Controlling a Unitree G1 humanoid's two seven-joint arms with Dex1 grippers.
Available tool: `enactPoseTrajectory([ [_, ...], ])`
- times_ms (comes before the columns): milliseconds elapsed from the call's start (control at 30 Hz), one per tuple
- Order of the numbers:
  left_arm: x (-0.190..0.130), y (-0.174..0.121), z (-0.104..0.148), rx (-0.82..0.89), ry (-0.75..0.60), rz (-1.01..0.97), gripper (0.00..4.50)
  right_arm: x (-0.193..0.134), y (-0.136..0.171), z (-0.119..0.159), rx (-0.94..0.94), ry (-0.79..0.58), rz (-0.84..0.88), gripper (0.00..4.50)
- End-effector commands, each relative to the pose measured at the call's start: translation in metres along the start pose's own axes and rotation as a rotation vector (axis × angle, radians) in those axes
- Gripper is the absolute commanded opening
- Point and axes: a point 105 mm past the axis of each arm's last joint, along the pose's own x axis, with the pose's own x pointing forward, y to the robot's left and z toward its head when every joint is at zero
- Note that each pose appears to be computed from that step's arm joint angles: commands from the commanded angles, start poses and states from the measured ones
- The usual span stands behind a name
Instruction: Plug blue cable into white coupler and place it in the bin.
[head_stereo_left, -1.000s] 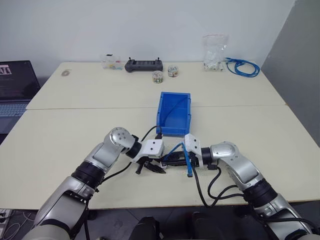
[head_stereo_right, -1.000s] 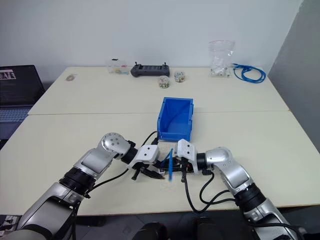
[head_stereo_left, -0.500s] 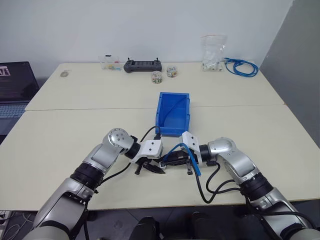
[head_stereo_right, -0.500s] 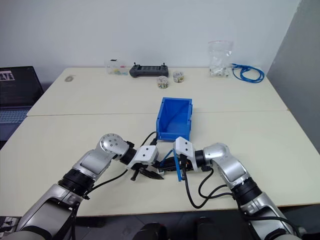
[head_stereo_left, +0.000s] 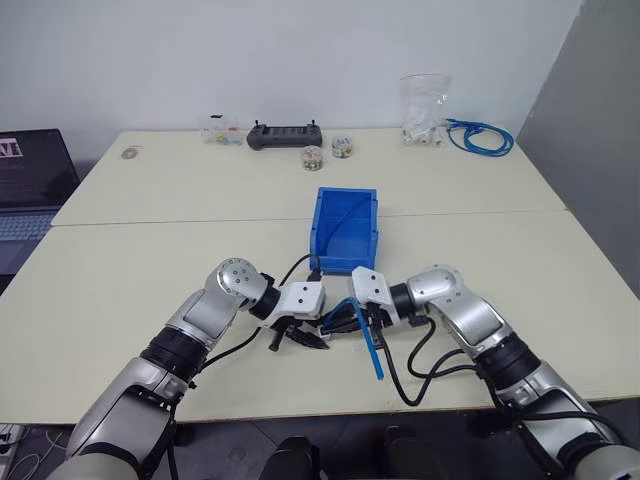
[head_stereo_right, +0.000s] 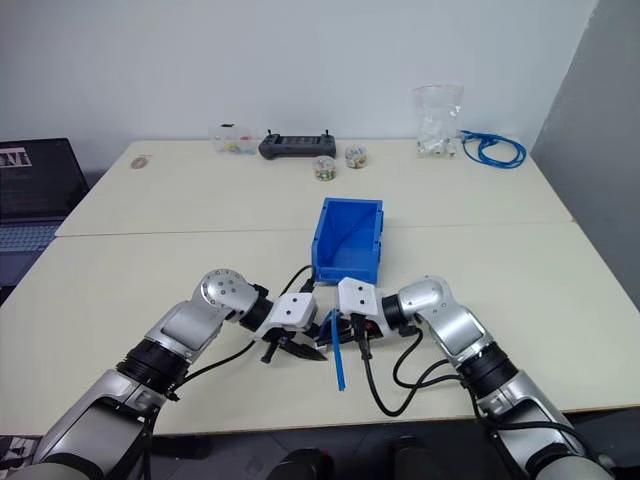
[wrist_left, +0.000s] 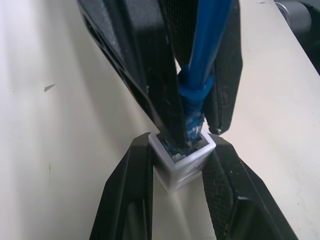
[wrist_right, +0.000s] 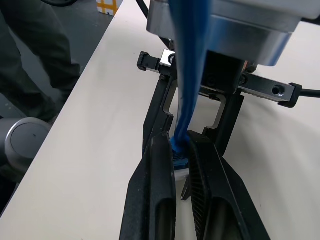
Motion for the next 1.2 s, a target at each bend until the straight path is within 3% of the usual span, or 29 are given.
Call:
enactPoseTrajectory([
  [33,0.004,-0.003,-0.013,-0.022,0.039,0.019,1.03,0.008,0.018,-0.029,0.142,0.058,0.049,0.09],
  [133,-0.001,-0.001,-0.019,-0.047,0.046,0.065,1.03,-0.003,0.009,-0.014,0.113,-0.022,-0.031,0.09],
  [200,-0.005,-0.001,-0.022,-0.065,0.043,0.086,1.73,-0.011,0.002,-0.004,0.089,-0.069,-0.095,0.09],
  [233,-0.007,-0.003,-0.023,-0.074,0.035,0.085,1.78,-0.015,0.000,0.000,0.082,-0.087,-0.121,0.09],
  [433,-0.018,-0.009,-0.016,-0.105,-0.014,0.122,3.06,-0.028,-0.001,0.022,0.064,-0.185,-0.209,0.09],
  [667,-0.053,-0.013,-0.004,-0.140,-0.050,0.240,4.48,-0.046,0.000,0.053,0.060,-0.284,-0.292,0.09],
  [900,-0.107,0.013,0.045,-0.135,-0.176,0.635,4.50,-0.099,-0.029,0.079,0.152,-0.422,-0.564,0.09],
  [1167,-0.106,0.032,0.064,-0.030,-0.123,0.731,4.50,-0.111,-0.113,0.070,0.316,-0.344,-0.809,0.09],
  [1200,-0.105,0.034,0.065,-0.024,-0.122,0.730,4.50,-0.109,-0.121,0.068,0.351,-0.323,-0.799,0.44],
])
